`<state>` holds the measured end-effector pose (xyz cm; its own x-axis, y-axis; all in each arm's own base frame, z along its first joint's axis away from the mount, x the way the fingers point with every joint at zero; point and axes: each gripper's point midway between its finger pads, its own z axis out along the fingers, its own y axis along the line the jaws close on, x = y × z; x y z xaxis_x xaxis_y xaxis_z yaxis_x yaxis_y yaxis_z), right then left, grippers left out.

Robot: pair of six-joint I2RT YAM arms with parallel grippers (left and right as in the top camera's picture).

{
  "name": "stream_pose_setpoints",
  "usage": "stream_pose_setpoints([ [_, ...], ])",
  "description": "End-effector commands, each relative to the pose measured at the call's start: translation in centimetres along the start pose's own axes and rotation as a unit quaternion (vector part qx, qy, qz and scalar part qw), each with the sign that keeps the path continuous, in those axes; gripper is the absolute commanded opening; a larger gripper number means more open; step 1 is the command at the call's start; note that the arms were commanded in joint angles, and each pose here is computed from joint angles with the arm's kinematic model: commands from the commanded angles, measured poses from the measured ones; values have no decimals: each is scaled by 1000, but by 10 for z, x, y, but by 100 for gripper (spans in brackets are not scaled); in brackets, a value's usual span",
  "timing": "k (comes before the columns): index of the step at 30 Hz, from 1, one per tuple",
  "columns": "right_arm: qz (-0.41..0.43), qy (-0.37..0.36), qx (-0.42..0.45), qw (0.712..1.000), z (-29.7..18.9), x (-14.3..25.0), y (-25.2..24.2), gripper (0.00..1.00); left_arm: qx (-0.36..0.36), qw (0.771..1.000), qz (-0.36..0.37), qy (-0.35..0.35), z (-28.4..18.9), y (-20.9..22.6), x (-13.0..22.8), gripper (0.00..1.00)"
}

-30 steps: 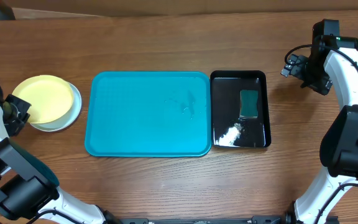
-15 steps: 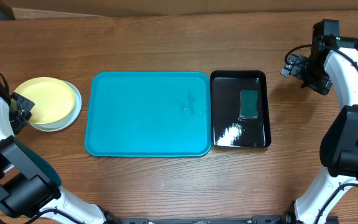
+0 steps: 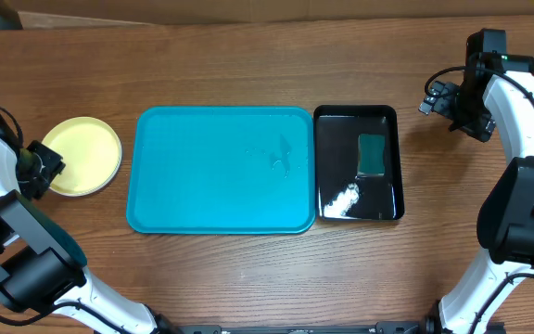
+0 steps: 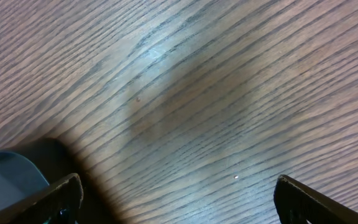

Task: Clean dirty plates on tray and stack at the side
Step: 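Open the left gripper and lift it off the yellow plate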

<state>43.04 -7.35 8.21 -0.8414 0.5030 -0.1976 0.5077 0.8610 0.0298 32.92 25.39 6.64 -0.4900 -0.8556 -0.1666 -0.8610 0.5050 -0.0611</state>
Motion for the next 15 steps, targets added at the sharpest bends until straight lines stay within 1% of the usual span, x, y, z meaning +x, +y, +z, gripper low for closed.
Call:
stream_pose_setpoints([
  [1,4,-21,-9,1000,-12,-10,3,100,82,996,22,-11,-37,-38,-13,46],
  [4,4,-21,-9,1000,-12,-10,3,100,129,990,57,-11,-59,-64,-11,46],
  [6,4,-21,-9,1000,-12,-10,3,100,172,979,108,-11,-74,-92,-1,47],
  [8,4,-21,-9,1000,-12,-10,3,100,182,974,138,-8,-77,-109,9,50],
  [9,4,-21,-9,1000,-12,-10,3,100,183,972,147,-5,-77,-116,15,56],
  [10,4,-21,-9,1000,-12,-10,3,100,184,971,156,0,-77,-122,22,64],
  [11,4,-21,-9,1000,-12,-10,3,100,184,969,167,5,-75,-130,30,100],
  [15,4,-21,-9,1000,-12,-10,3,100,189,962,199,14,-77,-152,50,100],
])
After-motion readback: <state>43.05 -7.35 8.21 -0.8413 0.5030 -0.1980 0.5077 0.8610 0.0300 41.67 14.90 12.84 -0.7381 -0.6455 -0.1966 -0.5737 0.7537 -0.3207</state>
